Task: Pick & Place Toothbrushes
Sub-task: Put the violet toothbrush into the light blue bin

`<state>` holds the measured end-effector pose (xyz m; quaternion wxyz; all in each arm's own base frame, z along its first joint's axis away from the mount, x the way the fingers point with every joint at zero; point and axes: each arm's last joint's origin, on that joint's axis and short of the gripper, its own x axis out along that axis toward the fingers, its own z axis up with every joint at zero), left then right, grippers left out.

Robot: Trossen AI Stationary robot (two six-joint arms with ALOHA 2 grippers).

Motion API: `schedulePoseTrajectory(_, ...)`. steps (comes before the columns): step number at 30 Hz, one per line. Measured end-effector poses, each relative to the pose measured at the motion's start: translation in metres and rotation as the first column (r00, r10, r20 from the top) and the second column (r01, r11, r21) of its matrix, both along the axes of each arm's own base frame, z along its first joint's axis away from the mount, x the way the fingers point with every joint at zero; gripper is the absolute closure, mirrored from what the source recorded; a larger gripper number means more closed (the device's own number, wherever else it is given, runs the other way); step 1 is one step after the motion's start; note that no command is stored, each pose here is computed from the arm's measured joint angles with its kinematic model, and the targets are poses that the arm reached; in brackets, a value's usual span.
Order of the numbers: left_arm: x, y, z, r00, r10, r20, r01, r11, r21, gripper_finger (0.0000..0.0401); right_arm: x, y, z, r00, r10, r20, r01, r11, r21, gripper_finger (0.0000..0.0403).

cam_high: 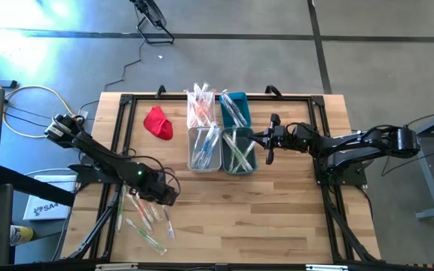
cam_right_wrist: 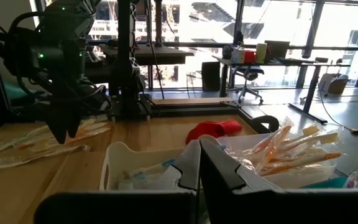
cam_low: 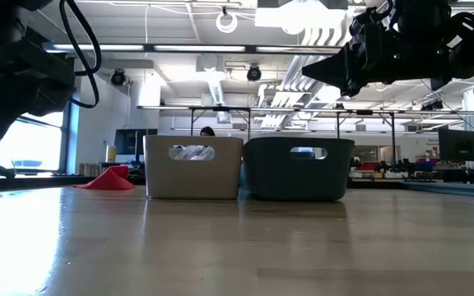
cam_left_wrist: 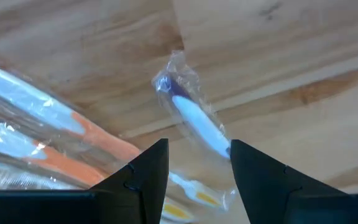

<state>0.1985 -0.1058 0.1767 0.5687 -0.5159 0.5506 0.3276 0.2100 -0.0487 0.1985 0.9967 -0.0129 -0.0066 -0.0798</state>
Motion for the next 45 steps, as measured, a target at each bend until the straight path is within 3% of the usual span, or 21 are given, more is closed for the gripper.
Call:
schedulePoseTrajectory(5,0.0,0.001,0.0,0.999,0.039,0.007,-0.039,0.999,0.019,0.0233,0.0,0.0,0.0,1.0,0.001,0.0,-0.001,1.0,0.0,0.0401)
schedulePoseTrajectory(11,-0.002,-0.002,0.0,0.995,0.071,-0.069,-0.076,0.994,-0.08,0.0233,0.0,0.0,0.0,1.0,0.002,0.0,-0.002,1.0,0.0,0.0401)
schedulePoseTrajectory(36,0.001,-0.002,0.001,0.998,0.066,-0.019,-0.067,0.996,-0.064,0.0233,0.0,0.0,0.0,1.0,-0.001,0.0,0.001,1.0,0.0,0.0401)
schedulePoseTrajectory(45,0.006,-0.007,-0.017,0.987,0.101,-0.128,-0.112,0.99,-0.08,0.0233,0.0,0.0,0.0,1.0,-0.001,0.0,0.001,1.0,0.0,0.0401)
